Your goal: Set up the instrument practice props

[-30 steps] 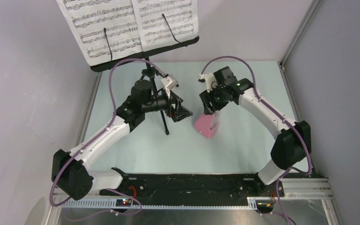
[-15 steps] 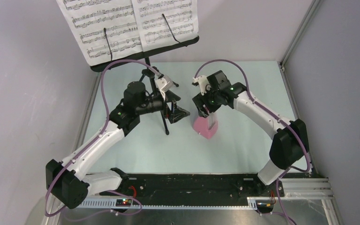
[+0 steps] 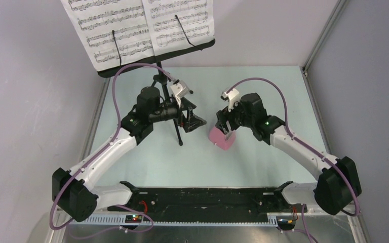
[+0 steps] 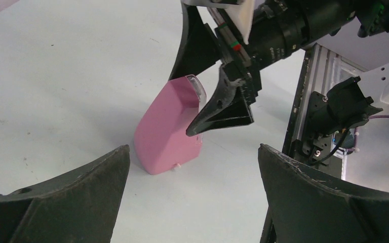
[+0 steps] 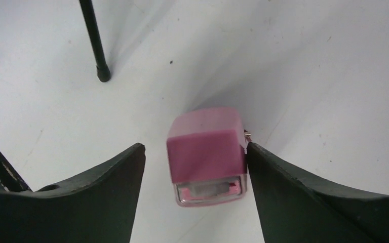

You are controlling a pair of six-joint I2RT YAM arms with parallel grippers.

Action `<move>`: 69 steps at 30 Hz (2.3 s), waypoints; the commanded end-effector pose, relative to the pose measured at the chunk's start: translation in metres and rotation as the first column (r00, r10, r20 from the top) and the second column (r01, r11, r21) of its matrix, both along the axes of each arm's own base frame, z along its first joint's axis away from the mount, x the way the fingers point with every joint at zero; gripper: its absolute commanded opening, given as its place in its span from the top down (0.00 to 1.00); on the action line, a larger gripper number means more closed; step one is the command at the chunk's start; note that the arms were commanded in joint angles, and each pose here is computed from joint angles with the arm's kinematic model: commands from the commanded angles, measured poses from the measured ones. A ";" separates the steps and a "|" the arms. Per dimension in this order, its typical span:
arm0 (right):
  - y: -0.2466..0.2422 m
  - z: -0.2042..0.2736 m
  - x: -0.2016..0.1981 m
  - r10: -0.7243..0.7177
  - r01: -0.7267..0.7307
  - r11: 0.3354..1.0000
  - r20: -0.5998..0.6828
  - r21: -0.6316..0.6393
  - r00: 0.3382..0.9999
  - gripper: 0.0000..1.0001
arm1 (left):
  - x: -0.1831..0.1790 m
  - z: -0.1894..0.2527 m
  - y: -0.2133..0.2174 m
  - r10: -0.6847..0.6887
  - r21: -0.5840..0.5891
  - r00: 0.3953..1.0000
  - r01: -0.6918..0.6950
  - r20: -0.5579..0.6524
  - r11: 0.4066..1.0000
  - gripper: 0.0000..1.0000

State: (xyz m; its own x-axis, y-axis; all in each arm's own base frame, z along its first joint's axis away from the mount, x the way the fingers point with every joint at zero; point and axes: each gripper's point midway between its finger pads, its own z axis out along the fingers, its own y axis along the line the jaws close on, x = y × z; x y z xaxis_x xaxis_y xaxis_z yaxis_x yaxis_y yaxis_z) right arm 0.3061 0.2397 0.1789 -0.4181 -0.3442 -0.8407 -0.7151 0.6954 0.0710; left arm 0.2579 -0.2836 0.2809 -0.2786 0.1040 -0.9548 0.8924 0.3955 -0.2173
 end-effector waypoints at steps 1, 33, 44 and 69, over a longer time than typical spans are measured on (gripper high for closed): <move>0.011 0.029 0.010 -0.028 0.009 0.991 0.138 0.133 0.990 0.26 | 0.002 0.024 -0.006 -0.017 -0.032 0.999 0.018 0.029 0.999 0.00; 0.000 0.052 0.020 -0.065 0.044 0.991 0.165 0.129 0.984 0.81 | 0.015 -0.016 0.004 -0.006 0.068 0.999 0.008 -0.031 0.998 0.01; 0.002 0.099 0.015 -0.272 0.260 0.919 0.000 0.297 0.962 0.97 | 0.041 -0.047 -0.031 0.149 0.105 0.983 -0.160 0.110 0.982 0.00; 0.020 0.142 -0.001 -0.221 0.210 0.891 -0.019 0.403 0.975 1.00 | 0.036 -0.024 -0.100 0.002 -0.017 0.985 0.001 0.170 1.000 0.00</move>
State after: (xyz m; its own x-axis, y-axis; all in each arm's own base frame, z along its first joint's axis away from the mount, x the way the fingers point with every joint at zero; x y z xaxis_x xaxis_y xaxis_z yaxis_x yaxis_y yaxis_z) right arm 0.3068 0.2326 0.2414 -0.5613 0.0065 -0.8276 -0.4276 0.8539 0.2967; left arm 0.2969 -0.3659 0.2137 -0.2491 0.1518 -0.9565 0.8545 0.4993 -0.1433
